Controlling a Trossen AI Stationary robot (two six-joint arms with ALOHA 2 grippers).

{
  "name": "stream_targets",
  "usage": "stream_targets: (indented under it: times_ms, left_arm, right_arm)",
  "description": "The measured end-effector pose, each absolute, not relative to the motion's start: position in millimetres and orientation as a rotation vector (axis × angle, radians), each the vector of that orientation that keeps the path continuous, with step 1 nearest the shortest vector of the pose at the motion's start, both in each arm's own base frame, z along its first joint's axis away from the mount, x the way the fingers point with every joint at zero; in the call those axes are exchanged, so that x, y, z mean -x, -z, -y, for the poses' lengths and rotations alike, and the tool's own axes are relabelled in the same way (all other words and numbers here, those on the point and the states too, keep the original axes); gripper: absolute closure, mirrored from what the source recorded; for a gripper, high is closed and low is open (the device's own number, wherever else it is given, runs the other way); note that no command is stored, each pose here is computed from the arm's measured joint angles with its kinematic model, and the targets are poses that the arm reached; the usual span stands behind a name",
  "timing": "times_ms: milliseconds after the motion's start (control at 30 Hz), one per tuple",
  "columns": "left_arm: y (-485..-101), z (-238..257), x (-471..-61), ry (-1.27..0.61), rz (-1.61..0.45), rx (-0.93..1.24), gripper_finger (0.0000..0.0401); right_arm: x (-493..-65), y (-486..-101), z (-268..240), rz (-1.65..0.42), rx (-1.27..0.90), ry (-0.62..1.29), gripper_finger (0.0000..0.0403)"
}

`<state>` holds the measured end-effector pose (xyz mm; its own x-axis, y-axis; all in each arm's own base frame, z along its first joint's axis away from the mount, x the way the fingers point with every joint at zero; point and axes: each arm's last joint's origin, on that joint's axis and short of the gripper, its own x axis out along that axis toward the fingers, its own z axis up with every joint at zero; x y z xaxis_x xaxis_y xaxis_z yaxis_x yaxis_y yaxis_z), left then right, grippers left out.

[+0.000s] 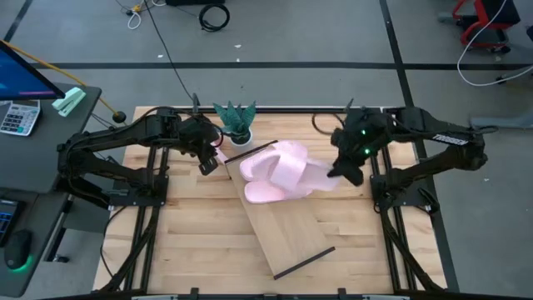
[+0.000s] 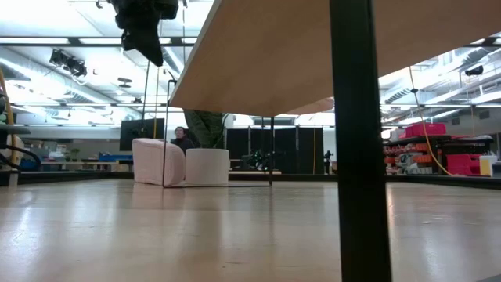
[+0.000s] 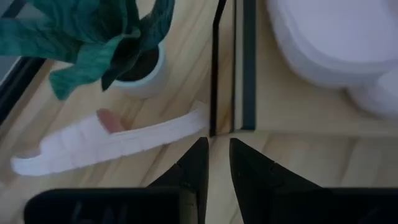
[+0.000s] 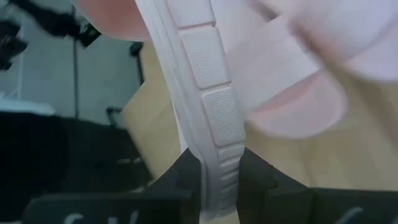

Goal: Pick and place slides into the shelf
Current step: Put the right pink slipper on the shelf

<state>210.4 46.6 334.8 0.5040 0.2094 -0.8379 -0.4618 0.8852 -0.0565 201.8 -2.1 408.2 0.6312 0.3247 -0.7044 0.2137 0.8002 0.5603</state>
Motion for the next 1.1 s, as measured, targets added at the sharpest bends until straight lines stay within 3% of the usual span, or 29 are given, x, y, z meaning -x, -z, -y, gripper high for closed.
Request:
stream_targets:
  times_ms: [567,833,1100]
  left_arm:
    - [-381.0,-6.4,-253.3,-0.164,-0.354,0.258,0.035]
    - [-387.9,15.8,-255.3,-0.063,-0.291,0.221,0.0351]
    - [-393.9,26.1,-248.1,-0.008,-0.265,0.155,0.0356]
  right_arm:
    - [-193.0,-402.9,-30.8,-1.015,-0.51,-0.148,0.0339]
    - [-196.5,-401.8,-24.8,-1.024,-0.551,-0.17,0.0339]
    - [-240.3,-374.5,-21.5,-1.15,-0.603,-0.28,0.0339]
